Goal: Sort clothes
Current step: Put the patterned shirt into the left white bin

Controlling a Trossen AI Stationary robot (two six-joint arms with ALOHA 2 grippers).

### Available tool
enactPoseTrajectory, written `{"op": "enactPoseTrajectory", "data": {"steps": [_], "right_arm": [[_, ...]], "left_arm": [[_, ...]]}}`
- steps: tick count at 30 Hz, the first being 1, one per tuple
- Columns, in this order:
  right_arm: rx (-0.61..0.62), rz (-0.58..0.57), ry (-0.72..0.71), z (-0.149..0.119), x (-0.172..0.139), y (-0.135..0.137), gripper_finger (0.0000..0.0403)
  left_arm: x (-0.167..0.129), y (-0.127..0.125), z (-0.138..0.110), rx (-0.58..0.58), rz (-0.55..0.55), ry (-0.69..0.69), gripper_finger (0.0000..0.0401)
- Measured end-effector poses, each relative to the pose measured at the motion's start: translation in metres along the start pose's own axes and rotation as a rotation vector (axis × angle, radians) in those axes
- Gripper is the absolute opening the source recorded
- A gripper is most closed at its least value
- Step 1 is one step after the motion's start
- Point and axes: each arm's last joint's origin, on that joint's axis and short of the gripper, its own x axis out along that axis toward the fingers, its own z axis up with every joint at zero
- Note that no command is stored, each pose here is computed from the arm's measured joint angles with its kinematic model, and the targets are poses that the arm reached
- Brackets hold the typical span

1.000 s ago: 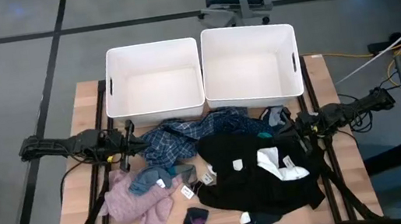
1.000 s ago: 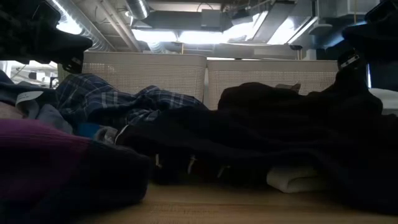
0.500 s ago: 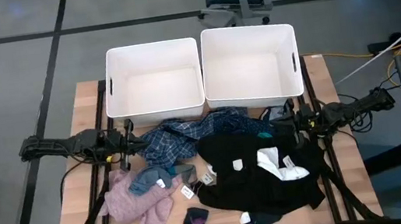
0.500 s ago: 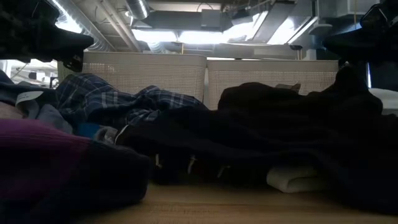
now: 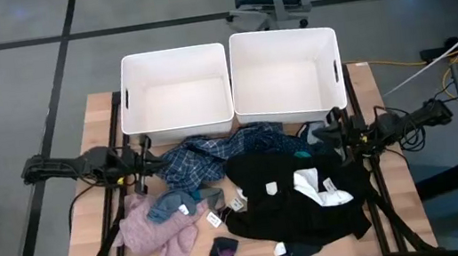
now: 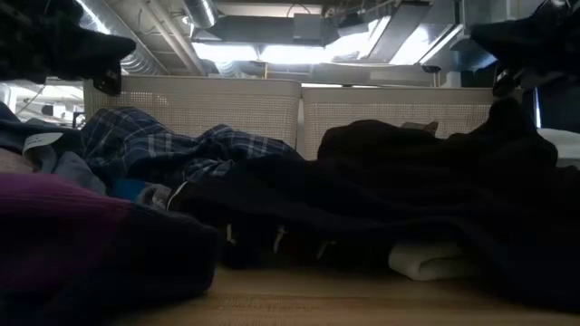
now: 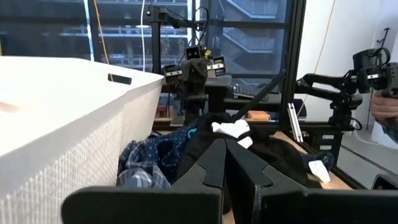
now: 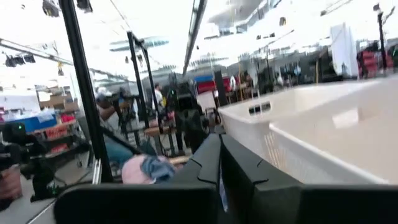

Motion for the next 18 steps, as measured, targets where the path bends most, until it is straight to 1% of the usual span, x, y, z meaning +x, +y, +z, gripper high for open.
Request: {"op": "enactPoseTrajectory", "data": {"steps": [3, 6, 8, 12, 15, 18], "right_arm": [[-0.025, -0.015, 0.021, 0.003, 0.003, 0.001, 0.0017], [-0.062, -0.043, 0.014, 0.016, 0.010, 0.003, 0.0017], [-0.093, -0.053, 0.024, 0.022, 0.015, 0.006, 0.0017], [-0.159, -0.055, 0.046, 0.035, 0.029, 0.011, 0.0017], [-0.192, -0.067, 0.066, 0.043, 0.040, 0.016, 0.0017], [-0.225, -0.065, 0.091, 0.048, 0.053, 0.021, 0.0017]], "left_arm": [[0.001, -0.001, 0.010, 0.009, -0.013, -0.006, 0.0001], [0.002, -0.003, 0.028, 0.052, -0.025, -0.019, 0.0001], [0.005, -0.003, 0.040, 0.080, -0.014, -0.014, 0.0001], [0.019, -0.005, 0.060, 0.152, 0.001, 0.038, 0.0001], [0.035, -0.007, 0.075, 0.169, 0.025, 0.086, 0.0001], [0.054, -0.010, 0.088, 0.203, 0.017, 0.173, 0.0001]]}}
